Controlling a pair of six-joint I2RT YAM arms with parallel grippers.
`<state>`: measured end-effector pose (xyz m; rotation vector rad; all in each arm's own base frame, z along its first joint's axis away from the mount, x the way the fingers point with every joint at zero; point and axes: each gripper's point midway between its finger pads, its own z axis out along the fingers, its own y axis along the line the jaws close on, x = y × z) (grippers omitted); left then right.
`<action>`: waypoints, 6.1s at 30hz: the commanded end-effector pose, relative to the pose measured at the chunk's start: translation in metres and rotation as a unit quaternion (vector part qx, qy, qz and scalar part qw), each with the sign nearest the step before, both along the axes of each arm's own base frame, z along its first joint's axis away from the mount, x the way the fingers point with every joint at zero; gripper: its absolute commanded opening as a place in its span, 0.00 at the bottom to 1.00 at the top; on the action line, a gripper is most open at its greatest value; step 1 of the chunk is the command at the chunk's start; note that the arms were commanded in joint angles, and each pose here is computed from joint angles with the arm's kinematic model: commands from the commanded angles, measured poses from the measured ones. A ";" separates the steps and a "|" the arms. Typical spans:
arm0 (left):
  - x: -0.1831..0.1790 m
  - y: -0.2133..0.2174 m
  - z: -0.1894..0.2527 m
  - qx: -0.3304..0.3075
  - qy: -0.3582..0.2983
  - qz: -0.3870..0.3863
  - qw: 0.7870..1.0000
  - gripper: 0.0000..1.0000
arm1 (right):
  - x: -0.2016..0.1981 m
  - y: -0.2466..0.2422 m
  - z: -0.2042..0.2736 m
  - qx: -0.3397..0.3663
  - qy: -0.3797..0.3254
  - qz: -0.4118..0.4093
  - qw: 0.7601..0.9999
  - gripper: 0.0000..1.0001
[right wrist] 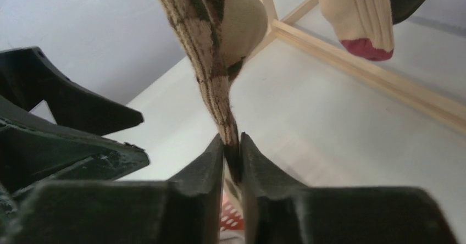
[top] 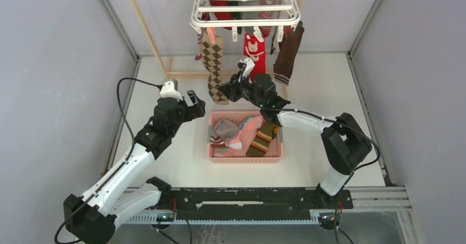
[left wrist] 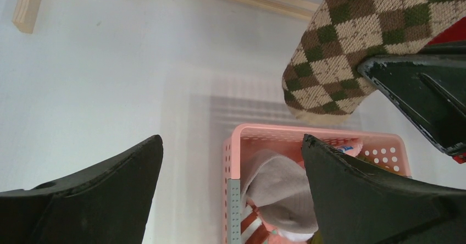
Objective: Remove the socks clipped to the hanger
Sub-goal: Adjust the hanger on the clothesline.
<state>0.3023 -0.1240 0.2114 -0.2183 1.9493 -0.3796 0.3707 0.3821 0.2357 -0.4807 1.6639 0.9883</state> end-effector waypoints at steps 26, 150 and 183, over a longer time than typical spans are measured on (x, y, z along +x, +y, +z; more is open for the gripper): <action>0.003 -0.010 0.042 -0.029 -0.046 -0.025 0.998 1.00 | 0.015 -0.269 0.062 0.073 0.005 -0.240 0.968 0.73; -0.003 -0.064 0.062 -0.096 -0.227 -0.175 0.953 0.00 | -0.057 0.074 0.090 0.041 0.045 0.213 0.975 0.01; 0.013 -0.028 0.084 -0.058 -0.196 -0.089 0.975 0.00 | -0.079 -0.063 0.048 0.014 0.078 0.130 0.988 0.93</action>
